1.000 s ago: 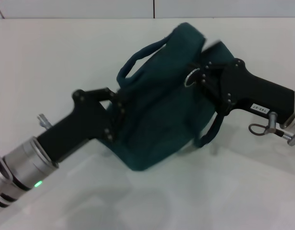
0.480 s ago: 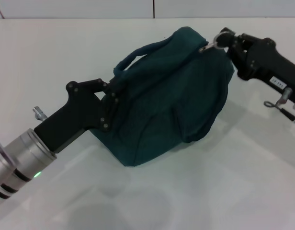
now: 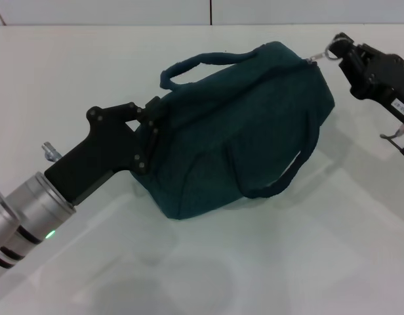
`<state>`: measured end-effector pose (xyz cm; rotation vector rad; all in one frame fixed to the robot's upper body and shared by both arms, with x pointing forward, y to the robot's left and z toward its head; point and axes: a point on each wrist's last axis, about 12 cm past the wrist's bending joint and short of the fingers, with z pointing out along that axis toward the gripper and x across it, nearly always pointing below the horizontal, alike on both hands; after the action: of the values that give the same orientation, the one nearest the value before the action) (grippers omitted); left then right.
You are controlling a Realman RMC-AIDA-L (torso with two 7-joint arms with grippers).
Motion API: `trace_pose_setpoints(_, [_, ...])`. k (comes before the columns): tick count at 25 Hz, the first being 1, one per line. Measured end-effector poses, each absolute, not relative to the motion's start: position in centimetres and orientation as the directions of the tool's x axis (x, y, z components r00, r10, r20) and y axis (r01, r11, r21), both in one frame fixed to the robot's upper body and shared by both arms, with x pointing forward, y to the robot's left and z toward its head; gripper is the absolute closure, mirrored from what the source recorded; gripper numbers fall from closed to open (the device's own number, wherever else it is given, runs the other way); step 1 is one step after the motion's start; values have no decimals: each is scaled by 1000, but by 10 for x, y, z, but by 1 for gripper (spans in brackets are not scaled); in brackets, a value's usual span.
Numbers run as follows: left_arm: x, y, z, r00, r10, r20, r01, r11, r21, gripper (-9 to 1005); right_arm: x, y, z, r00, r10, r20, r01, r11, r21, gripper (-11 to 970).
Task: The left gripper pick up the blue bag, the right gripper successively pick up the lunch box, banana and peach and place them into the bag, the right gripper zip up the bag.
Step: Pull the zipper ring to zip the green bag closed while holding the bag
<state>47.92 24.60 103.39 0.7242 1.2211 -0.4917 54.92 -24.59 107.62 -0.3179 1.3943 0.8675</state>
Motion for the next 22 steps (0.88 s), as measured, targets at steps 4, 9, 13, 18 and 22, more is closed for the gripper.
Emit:
trace_pose_setpoints(4, [479, 245, 1034, 285, 32, -958, 691, 686, 228, 913, 547, -249, 1072, -73, 341, -937, -678, 673, 297, 938])
trace_pose_setpoints(9, [479, 244, 1034, 283, 29, -959, 691, 687, 225, 910, 545, -254, 1066, -97, 337, -936, -650, 691, 316, 938])
trace_pose_setpoints(13, [479, 243, 1034, 283, 26, -959, 692, 687, 223, 907, 545, -257, 1064, -100, 347, -933, -634, 700, 328, 938])
trace_pose_setpoints(18, [479, 239, 1034, 287, 34, -957, 715, 658, 237, 904, 546, -257, 1066, -97, 351, -931, -637, 697, 329, 938])
trace_pose_setpoints(22, [473, 232, 1031, 314, 47, -948, 707, 655, 267, 901, 546, -254, 1067, -94, 347, -933, -648, 690, 322, 938])
